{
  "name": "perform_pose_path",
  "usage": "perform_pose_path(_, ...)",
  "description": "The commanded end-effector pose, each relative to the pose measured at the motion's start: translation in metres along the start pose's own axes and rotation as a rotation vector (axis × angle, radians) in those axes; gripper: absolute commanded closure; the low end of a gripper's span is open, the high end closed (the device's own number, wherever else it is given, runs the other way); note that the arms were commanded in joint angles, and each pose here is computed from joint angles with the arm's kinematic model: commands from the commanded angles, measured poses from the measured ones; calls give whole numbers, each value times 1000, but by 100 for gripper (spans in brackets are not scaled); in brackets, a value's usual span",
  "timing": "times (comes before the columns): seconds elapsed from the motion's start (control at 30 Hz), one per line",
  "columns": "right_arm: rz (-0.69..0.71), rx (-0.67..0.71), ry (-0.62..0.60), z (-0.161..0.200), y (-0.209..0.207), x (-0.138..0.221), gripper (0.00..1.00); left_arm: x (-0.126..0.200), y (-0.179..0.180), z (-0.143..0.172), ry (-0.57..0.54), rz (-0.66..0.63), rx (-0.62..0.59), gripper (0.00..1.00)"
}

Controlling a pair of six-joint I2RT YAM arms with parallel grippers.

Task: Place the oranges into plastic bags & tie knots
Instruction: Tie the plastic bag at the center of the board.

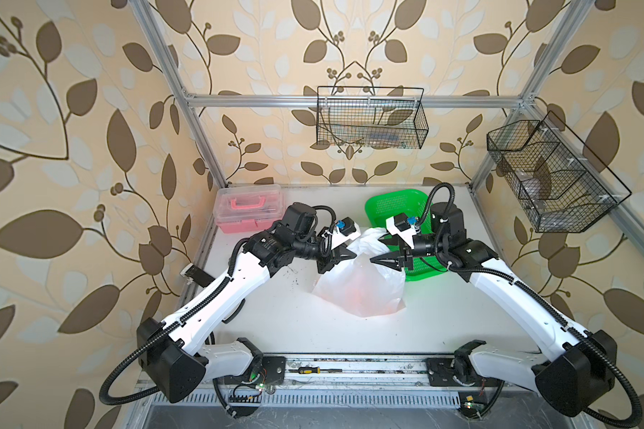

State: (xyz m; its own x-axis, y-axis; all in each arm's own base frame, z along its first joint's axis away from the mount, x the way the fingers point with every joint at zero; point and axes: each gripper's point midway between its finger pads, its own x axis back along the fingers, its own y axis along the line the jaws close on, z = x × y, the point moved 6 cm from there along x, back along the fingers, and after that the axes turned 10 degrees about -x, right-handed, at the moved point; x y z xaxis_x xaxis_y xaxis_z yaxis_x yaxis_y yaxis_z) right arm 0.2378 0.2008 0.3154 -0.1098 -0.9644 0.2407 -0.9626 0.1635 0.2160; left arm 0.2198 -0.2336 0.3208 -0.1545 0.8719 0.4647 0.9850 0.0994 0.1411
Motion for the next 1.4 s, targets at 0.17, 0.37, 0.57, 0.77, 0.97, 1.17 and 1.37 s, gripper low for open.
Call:
perform_pose_path(0.17,-41,36,-27,-12,2,-1,38,3,0,-28,-50,31,-76,100)
perform_pose_path(0.37,-38,45,-38,-16,2,0,40,0,-2,-28,-31,42,-79,100)
perform_pose_path(0.57,-53,57,-51,-22,5,2,43,-2,-2,-26,-21,50,-76,100)
perform_pose_path(0.77,-56,61,-51,-23,5,1,74,-2,-3,-29,-32,53,-87,100)
perform_pose_path(0.97,-60,41,-28,-16,3,-5,85,-2,-2,-32,-45,45,-80,100)
perform_pose_path(1.17,-60,28,-3,-10,2,-7,100,2,-3,-34,-49,25,-84,73)
perform_pose_path(1.37,-35,49,-2,-11,3,-4,100,20,-11,-43,-113,-36,-120,35)
